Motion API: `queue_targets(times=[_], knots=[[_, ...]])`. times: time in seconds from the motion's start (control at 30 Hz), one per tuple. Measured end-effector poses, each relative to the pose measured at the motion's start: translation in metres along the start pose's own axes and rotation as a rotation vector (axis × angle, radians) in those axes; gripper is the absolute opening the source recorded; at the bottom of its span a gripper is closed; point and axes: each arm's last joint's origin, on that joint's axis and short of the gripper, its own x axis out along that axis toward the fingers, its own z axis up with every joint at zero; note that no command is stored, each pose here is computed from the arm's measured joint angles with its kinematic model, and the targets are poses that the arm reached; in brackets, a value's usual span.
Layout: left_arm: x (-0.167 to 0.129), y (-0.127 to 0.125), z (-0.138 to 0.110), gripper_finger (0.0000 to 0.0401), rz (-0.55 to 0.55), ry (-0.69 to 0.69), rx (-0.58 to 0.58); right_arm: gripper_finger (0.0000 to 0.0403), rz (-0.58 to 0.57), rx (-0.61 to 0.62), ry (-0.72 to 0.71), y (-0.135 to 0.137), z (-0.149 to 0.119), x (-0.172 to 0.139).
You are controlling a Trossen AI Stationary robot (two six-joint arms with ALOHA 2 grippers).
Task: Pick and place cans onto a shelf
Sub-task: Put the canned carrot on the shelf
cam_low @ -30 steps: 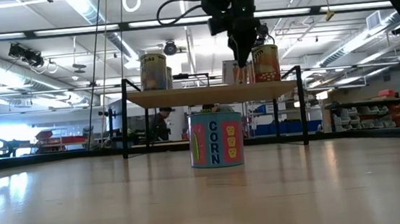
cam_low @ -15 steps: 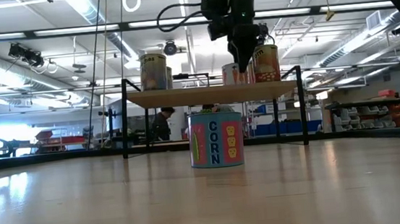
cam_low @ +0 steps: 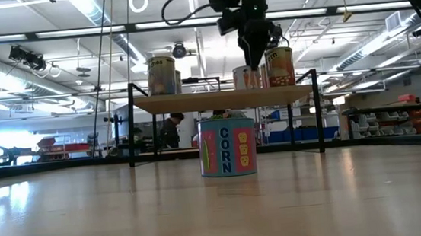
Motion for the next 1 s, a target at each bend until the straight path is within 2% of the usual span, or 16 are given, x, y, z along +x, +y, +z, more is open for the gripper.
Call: queue_targets(times=[0.23,0.33,0.47,1.0], knots=[[0.0,0.0,0.0,0.0199,0.0,0.0,0.001,0.0336,-0.03,0.026,-0.093,0.002,0.007,-0.022],[0.0,0.0,0.0,0.0199,0.0,0.001,0.002,0.0336,-0.026,0.048,-0.174,0.004,0.015,-0.023],[0.0,0.0,0.0,0.0199,0.0,0.0,0.008,0.0332,-0.079,0.076,-0.263,0.002,0.028,-0.015],[0.0,-0.001,-0.001,0.0199,-0.016,0.007,0.003,0.0329,-0.084,0.092,-0.192,-0.001,0.023,0.008]])
